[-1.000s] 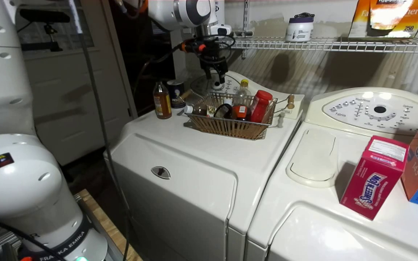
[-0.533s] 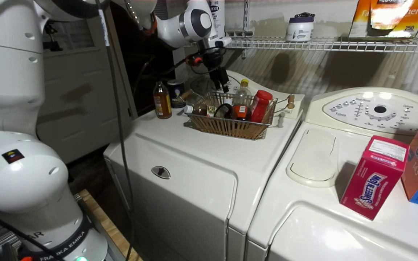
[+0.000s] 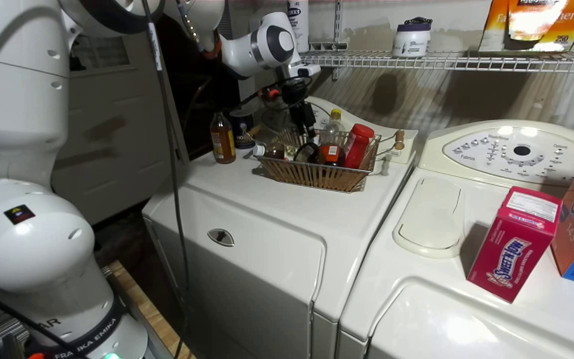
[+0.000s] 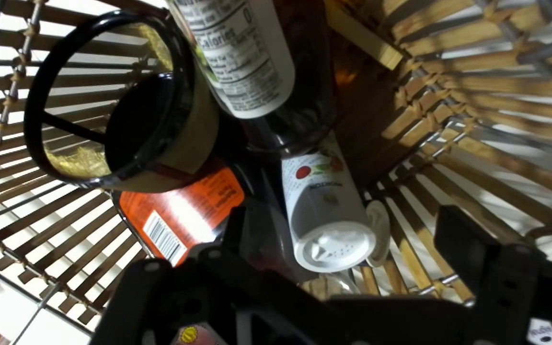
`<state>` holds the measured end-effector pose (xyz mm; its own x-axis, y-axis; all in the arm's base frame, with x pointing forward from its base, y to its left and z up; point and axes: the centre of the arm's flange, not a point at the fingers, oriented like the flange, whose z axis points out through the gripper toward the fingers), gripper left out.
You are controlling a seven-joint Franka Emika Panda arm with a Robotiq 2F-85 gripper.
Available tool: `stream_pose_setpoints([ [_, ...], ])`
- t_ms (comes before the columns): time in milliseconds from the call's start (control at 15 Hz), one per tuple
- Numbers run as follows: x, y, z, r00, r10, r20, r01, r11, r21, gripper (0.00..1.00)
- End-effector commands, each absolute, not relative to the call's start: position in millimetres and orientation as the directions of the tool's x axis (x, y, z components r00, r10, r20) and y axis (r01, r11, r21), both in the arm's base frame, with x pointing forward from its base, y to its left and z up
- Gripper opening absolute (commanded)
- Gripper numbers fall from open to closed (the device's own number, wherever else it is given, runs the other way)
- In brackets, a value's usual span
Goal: Remove the white container from the basket and put it on the washing machine on the left.
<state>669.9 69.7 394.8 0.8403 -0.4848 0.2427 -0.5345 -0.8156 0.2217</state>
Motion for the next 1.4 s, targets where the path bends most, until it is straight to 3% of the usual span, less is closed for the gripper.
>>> stream_pose_setpoints([
  [0,676.4,66.8,390.4,0.831,-0.490,0.264,-0.552,-0.787,0.276,1.00],
  [67,675.9,66.1,388.8,0.832,-0.494,0.254,-0.552,-0.784,0.283,0.97],
  [133,675.7,65.8,387.5,0.832,-0.494,0.250,-0.551,-0.783,0.288,0.88],
  [200,675.6,66.1,385.8,0.835,-0.493,0.245,-0.549,-0.785,0.289,0.87],
  [333,676.7,67.3,383.0,0.840,-0.483,0.250,-0.541,-0.786,0.298,0.72],
  [400,677.8,67.9,381.8,0.844,-0.469,0.259,-0.533,-0.788,0.308,0.76],
  [533,680.0,69.5,379.9,0.852,-0.447,0.273,-0.519,-0.795,0.315,0.93],
  [667,681.2,70.5,376.7,0.859,-0.425,0.286,-0.505,-0.798,0.329,1.00],
  [800,681.4,72.2,372.6,0.867,-0.403,0.294,-0.488,-0.806,0.335,1.00],
  [1333,680.7,83.0,363.8,0.888,-0.301,0.347,-0.422,-0.834,0.356,0.34],
])
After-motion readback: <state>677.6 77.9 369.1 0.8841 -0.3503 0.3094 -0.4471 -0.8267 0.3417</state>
